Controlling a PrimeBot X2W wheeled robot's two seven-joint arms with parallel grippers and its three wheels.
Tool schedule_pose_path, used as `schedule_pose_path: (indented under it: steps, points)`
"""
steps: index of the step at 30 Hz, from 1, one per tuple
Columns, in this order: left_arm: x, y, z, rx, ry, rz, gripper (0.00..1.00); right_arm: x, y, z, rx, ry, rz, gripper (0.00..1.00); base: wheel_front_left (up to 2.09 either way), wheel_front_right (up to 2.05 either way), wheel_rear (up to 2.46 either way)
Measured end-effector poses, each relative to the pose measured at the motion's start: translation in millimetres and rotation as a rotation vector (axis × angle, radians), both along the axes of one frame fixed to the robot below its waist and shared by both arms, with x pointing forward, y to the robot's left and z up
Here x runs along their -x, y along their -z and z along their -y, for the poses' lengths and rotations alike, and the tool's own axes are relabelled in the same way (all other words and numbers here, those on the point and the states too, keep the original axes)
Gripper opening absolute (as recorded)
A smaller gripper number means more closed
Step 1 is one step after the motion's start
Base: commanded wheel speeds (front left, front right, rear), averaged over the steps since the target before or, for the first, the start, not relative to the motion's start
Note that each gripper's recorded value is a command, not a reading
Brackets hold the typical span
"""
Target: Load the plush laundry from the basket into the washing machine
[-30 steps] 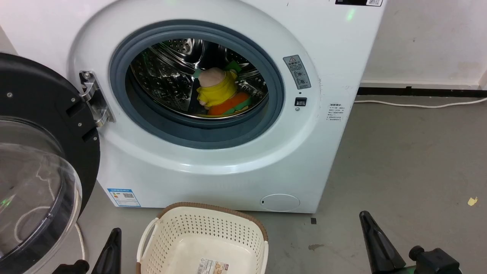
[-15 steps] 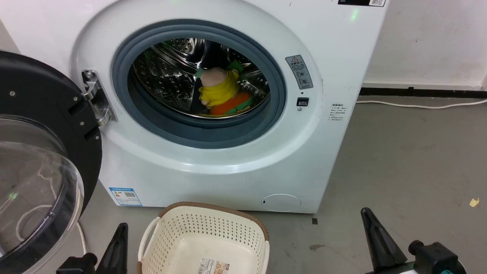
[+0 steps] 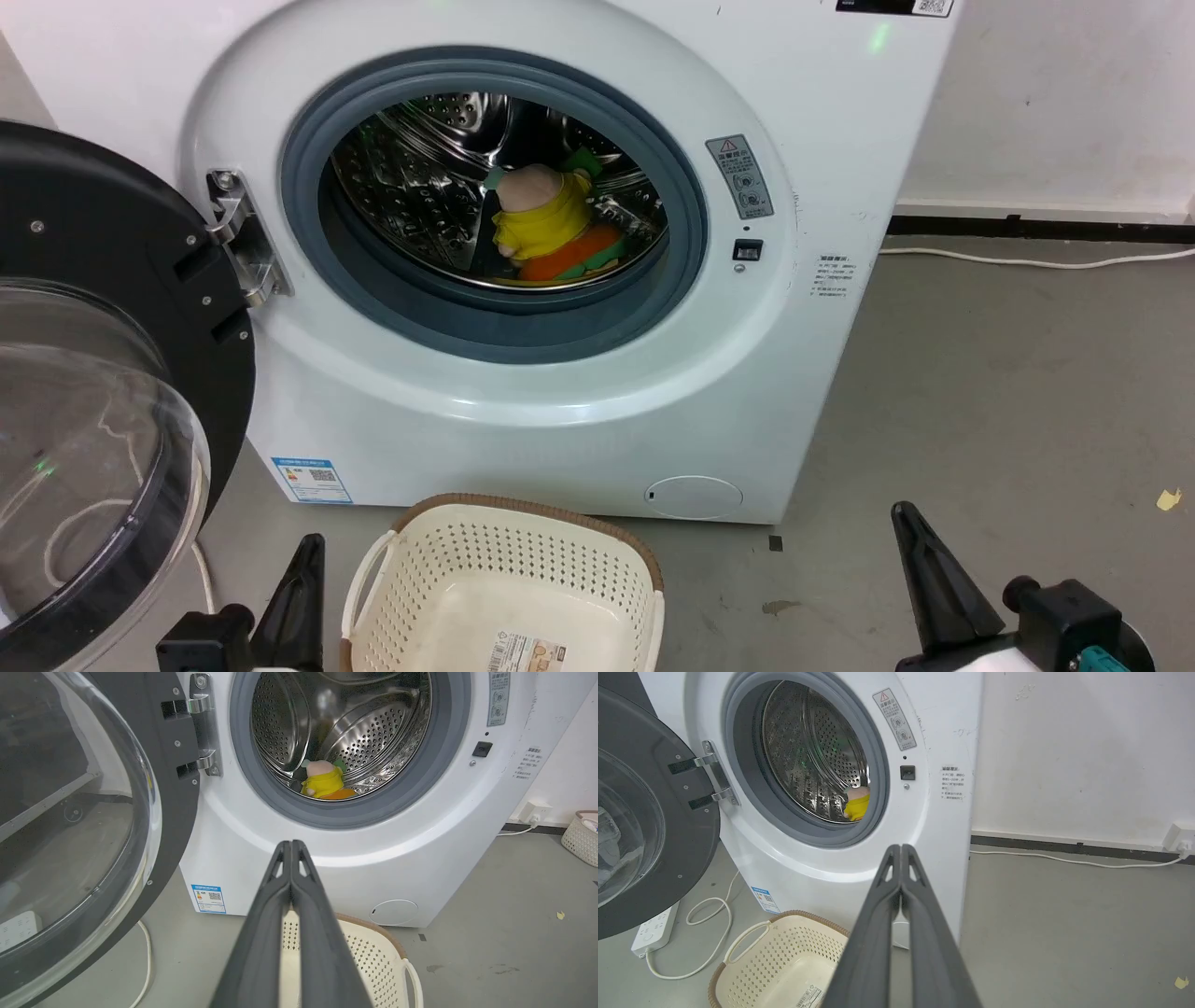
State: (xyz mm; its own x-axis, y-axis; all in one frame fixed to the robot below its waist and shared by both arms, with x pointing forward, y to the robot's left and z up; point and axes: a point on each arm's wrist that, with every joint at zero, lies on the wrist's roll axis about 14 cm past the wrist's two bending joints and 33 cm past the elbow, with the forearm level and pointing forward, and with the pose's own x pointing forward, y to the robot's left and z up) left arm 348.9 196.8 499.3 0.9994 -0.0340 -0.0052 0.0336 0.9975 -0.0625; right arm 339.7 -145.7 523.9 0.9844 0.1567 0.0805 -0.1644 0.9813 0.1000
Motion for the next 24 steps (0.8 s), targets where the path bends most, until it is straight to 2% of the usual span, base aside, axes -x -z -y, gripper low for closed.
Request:
schedule_pose_path:
  steps: [24]
  points:
    - [-7.7, -6.8, 6.5, -0.040, -0.004, -0.006, 0.00, -9.4, 0.9, 3.8, 0.056, 0.007, -0.026, 0.00, 0.00, 0.00, 0.00]
